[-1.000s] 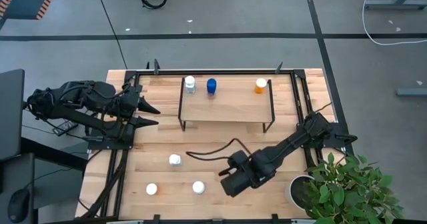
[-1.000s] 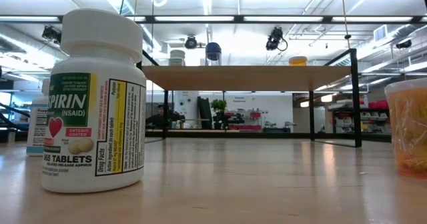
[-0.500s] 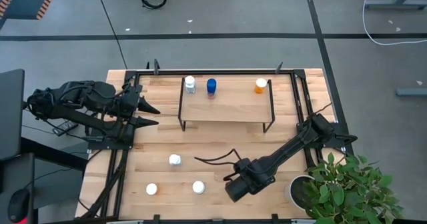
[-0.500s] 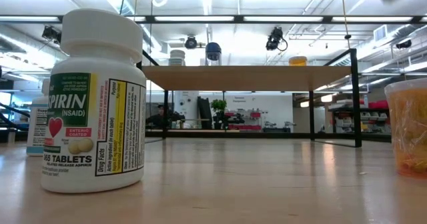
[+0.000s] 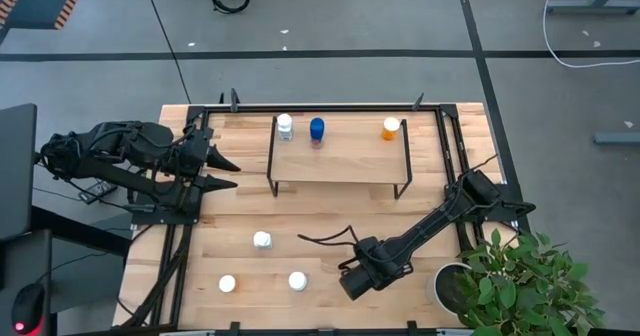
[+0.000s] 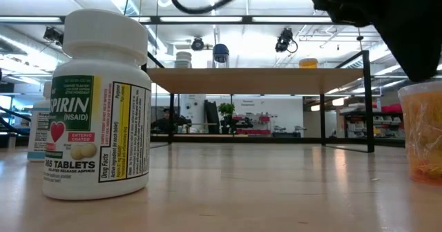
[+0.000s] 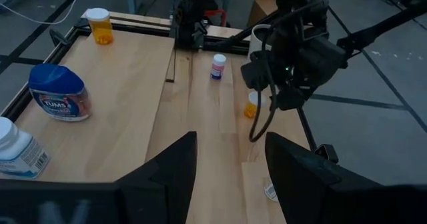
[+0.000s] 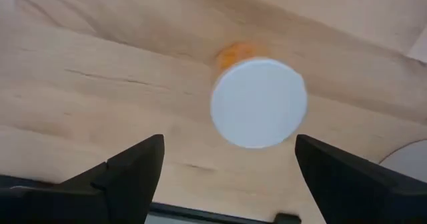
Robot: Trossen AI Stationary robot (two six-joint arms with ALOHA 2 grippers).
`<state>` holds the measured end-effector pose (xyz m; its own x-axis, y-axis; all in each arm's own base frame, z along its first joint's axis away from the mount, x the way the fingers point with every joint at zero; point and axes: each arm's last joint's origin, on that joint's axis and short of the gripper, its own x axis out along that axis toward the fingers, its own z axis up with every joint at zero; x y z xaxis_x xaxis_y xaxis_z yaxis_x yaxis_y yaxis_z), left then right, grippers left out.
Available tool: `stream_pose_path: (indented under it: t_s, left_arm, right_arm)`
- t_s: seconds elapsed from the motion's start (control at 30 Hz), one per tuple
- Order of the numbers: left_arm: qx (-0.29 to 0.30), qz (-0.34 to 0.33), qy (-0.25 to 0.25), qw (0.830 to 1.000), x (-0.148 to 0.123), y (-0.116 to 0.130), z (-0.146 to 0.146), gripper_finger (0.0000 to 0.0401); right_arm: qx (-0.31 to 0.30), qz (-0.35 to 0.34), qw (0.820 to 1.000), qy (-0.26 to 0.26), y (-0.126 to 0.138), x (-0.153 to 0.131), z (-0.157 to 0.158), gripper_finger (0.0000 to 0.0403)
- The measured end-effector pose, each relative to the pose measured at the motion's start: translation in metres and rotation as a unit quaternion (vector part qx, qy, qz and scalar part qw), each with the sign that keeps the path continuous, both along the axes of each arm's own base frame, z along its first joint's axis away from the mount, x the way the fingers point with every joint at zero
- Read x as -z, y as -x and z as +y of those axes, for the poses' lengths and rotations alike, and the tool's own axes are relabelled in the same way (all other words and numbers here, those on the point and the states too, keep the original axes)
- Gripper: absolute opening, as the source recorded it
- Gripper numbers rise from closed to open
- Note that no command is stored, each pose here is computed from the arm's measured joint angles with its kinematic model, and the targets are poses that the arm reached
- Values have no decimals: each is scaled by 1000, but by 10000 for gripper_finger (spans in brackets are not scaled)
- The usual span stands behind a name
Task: Pick and place medicine bottles onto shelf by color
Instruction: Put the right orange pill bottle on the shelf
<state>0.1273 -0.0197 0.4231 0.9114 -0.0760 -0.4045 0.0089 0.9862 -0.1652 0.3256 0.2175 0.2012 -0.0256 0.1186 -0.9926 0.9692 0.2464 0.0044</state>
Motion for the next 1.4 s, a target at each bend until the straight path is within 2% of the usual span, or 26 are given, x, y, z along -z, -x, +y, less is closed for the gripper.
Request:
stream_pose_path:
  t_s: [0.27,0.47,1.07,1.4]
  left_arm:
    - [0,0,1,1000,0,0,0,184]
    - [0,0,1,1000,0,0,0,184]
    - [0,0,0,1000,0,0,0,180]
    - [0,0,0,1000,0,0,0,178]
  right_arm:
    - [10,11,1000,18,3,11,-6,346]
    - [11,-12,1000,4,1,23,-4,342]
    - [7,-13,1000,24,-5,24,-19,264]
    - [-9,-2,1000,2,-6,24,-20,222]
